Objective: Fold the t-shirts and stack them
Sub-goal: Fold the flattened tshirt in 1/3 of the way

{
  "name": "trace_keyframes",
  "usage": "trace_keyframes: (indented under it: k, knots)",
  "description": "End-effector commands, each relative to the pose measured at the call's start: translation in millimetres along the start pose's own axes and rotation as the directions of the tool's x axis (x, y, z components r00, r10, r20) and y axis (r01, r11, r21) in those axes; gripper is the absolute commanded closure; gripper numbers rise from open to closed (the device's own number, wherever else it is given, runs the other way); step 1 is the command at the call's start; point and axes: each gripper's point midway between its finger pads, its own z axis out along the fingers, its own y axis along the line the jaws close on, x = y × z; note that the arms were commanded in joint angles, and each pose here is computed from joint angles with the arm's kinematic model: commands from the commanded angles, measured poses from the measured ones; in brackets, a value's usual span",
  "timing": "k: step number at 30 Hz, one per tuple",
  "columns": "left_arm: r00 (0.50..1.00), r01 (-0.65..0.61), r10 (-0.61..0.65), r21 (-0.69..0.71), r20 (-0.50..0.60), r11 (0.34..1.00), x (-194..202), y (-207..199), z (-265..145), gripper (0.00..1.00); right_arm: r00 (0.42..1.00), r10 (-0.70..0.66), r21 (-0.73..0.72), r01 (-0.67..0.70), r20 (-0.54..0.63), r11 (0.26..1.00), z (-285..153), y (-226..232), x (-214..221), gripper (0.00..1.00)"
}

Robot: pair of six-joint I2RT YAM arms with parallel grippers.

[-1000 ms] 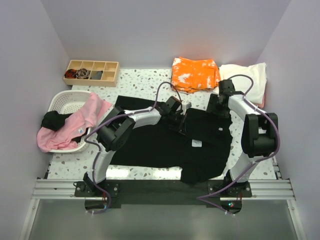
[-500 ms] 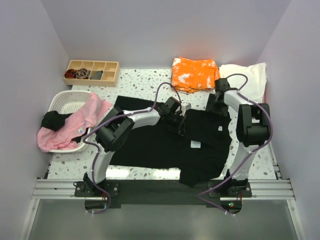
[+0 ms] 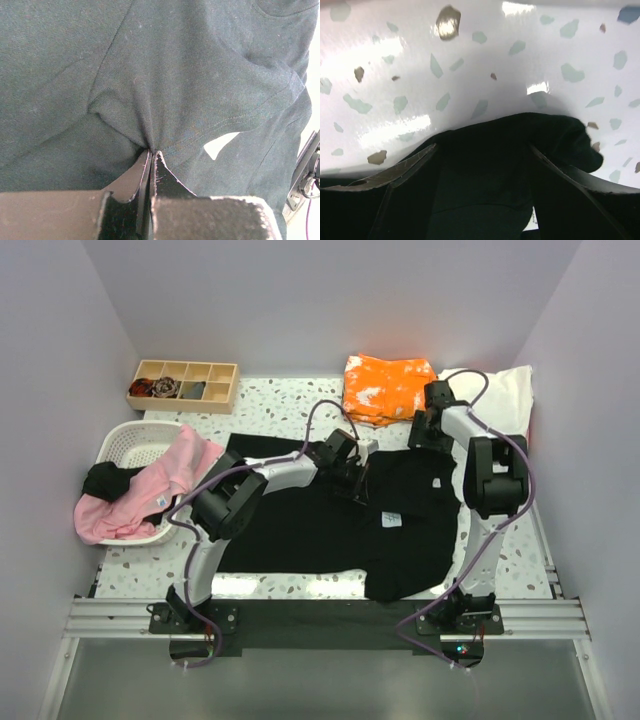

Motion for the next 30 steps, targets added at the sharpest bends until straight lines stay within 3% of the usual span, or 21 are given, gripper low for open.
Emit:
trace_keyframes:
  k: [1, 2, 4, 6, 8, 11, 14, 22, 25, 30]
  knots:
    - [0.997, 0.040, -0.046, -0.115, -0.056, 0.993, 24.3, 35.7, -0.9, 0.96, 0.990, -0.012, 0.025, 0.009, 0.140, 1.000, -8.6, -12.1, -55.9, 0.29]
    - [0.999, 0.033, -0.036, -0.110, -0.023, 0.993, 14.7, 32.8, -3.2, 0.86, 0.988, -0.014, -0.029, 0.018, 0.152, 0.999, -18.7, -3.2, -59.9, 0.29]
    - [0.999, 0.014, -0.008, -0.110, 0.048, 0.994, -6.9, 25.3, -15.9, 0.77, 0.973, -0.007, -0.123, 0.036, 0.229, 0.992, -57.3, 6.8, -74.4, 0.28]
    - [0.990, -0.010, 0.026, -0.113, 0.137, 0.994, -33.4, 16.7, -33.1, 0.57, 0.960, 0.011, -0.226, 0.055, 0.281, 0.972, -86.3, 20.7, -82.5, 0.27]
    - [0.977, -0.023, 0.045, -0.106, 0.207, 0.994, -56.8, 10.3, -52.3, 0.48, 0.953, 0.014, -0.297, 0.081, 0.304, 0.951, -115.7, 27.8, -81.5, 0.26]
    - [0.959, -0.027, 0.056, -0.106, 0.279, 0.994, -79.3, 10.4, -74.2, 0.41, 0.975, 0.009, -0.394, 0.082, 0.223, 0.916, -130.4, 43.6, -55.4, 0.26]
    - [0.957, 0.005, 0.028, -0.110, 0.289, 0.994, -89.7, 21.9, -84.9, 0.39, 0.991, -0.009, -0.501, 0.075, 0.134, 0.862, -130.6, 65.4, -18.5, 0.27]
    - [0.949, 0.090, -0.022, -0.203, 0.314, 0.975, -93.7, 75.2, -89.3, 0.39, 0.999, -0.046, -0.517, 0.035, -0.009, 0.855, -108.6, 77.1, 53.5, 0.30]
    - [0.949, 0.119, -0.045, -0.222, 0.313, 0.968, -91.9, 94.0, -87.5, 0.39, 0.998, -0.064, -0.501, 0.046, -0.019, 0.864, -104.4, 77.5, 65.1, 0.29]
    - [0.951, 0.159, -0.077, -0.258, 0.301, 0.953, -83.7, 125.3, -82.7, 0.39, 0.997, -0.050, -0.345, 0.027, -0.059, 0.938, -73.3, 55.5, 70.0, 0.28]
